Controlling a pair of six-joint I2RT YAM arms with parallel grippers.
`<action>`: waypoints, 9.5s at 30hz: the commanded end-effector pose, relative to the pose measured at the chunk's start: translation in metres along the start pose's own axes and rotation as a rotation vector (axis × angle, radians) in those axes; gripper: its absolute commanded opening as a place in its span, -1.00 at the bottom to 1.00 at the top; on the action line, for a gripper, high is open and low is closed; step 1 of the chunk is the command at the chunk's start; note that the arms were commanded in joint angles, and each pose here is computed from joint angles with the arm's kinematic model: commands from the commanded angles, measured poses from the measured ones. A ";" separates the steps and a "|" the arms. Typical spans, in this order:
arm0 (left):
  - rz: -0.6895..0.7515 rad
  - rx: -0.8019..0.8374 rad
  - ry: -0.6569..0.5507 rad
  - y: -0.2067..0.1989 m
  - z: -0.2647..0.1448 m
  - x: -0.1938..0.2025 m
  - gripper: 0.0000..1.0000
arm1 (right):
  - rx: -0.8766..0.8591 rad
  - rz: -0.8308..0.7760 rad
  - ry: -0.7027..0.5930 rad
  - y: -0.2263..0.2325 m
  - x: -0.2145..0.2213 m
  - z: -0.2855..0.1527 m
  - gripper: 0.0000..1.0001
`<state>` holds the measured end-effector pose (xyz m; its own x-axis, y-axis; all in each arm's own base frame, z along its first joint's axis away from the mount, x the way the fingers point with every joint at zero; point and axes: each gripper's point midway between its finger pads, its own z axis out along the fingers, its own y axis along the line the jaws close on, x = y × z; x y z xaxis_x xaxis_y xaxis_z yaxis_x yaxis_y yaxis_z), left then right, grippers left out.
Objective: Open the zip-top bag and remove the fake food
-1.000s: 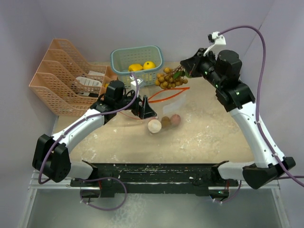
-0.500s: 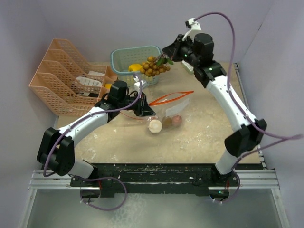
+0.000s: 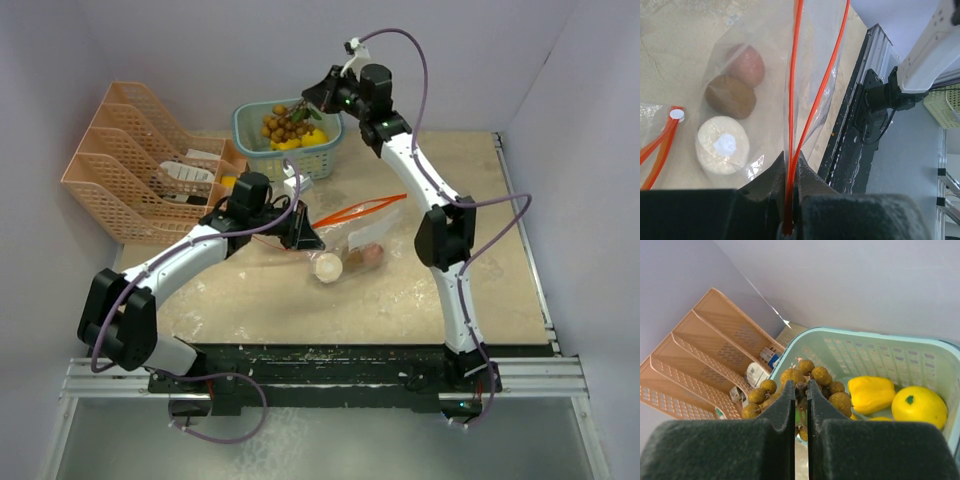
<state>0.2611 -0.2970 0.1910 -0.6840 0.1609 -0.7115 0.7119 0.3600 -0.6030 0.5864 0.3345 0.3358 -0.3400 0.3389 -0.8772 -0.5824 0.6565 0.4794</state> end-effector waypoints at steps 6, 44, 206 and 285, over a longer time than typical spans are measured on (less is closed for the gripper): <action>0.075 -0.010 -0.052 -0.015 -0.017 -0.011 -0.80 | -0.207 -0.053 -0.159 0.040 -0.051 0.006 0.60; 0.138 -0.309 -0.286 -0.025 -0.059 -0.105 -0.04 | 0.132 -0.142 0.198 0.071 0.062 -0.255 -0.76; -0.304 -0.532 -0.089 0.057 0.079 0.036 0.59 | 0.277 0.443 0.583 -0.060 0.295 -0.305 -0.57; -0.263 -0.638 -0.126 0.064 0.061 0.010 -1.00 | 0.234 0.033 0.919 -0.043 0.342 -0.331 0.58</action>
<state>0.2975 -0.3288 0.1110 -0.7923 -0.0403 -0.6088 0.2878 0.8551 -0.4312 0.2596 0.2202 0.0340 -0.8474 -0.1953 -0.4937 -0.4610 0.7320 0.5017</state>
